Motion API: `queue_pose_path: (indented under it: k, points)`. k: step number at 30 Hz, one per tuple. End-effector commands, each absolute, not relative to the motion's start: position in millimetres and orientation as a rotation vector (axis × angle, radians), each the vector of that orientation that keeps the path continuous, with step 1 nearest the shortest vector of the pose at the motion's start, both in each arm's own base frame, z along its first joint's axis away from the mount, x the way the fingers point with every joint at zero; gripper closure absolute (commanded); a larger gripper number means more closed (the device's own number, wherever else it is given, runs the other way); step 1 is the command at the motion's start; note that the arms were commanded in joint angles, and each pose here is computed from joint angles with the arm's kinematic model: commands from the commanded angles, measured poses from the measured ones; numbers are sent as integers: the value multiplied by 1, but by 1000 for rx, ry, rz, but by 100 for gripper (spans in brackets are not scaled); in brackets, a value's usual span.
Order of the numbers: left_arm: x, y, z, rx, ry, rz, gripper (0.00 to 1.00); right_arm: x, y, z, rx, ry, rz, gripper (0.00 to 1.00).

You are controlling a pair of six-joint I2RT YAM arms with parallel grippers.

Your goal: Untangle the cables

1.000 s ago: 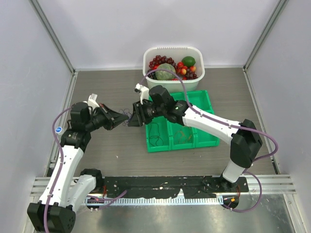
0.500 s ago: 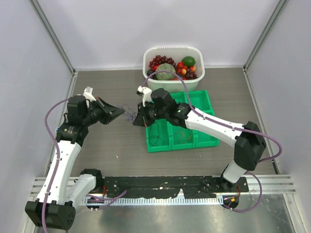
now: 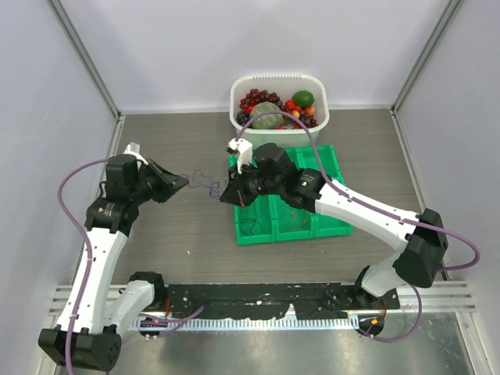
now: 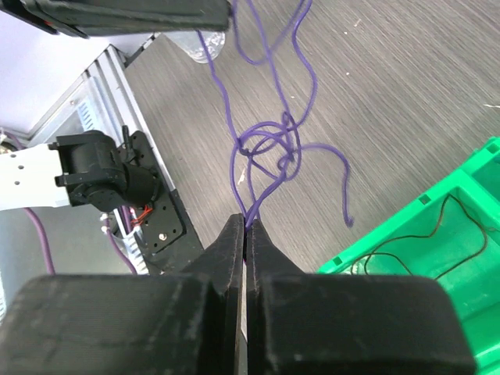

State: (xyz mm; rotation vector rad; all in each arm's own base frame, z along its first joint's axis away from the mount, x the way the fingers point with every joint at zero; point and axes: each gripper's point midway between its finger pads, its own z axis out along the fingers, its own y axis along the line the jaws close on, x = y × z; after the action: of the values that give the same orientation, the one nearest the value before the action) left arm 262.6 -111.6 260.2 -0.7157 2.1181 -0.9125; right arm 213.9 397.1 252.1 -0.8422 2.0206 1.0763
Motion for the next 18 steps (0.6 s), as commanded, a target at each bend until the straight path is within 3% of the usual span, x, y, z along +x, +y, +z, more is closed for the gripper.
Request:
queue_pose_path:
  k: [1,10,18]
  points:
    - [264,-88,280,-715,2051,-750,100,215,382,262,-858,1994,991,99]
    - [256,-60,327,-690,1936,-592,100,206,370,214,-900,2145,928,99]
    - [245,-40,423,-576,1731,-508,100,208,380,159,-980,2254,859,99]
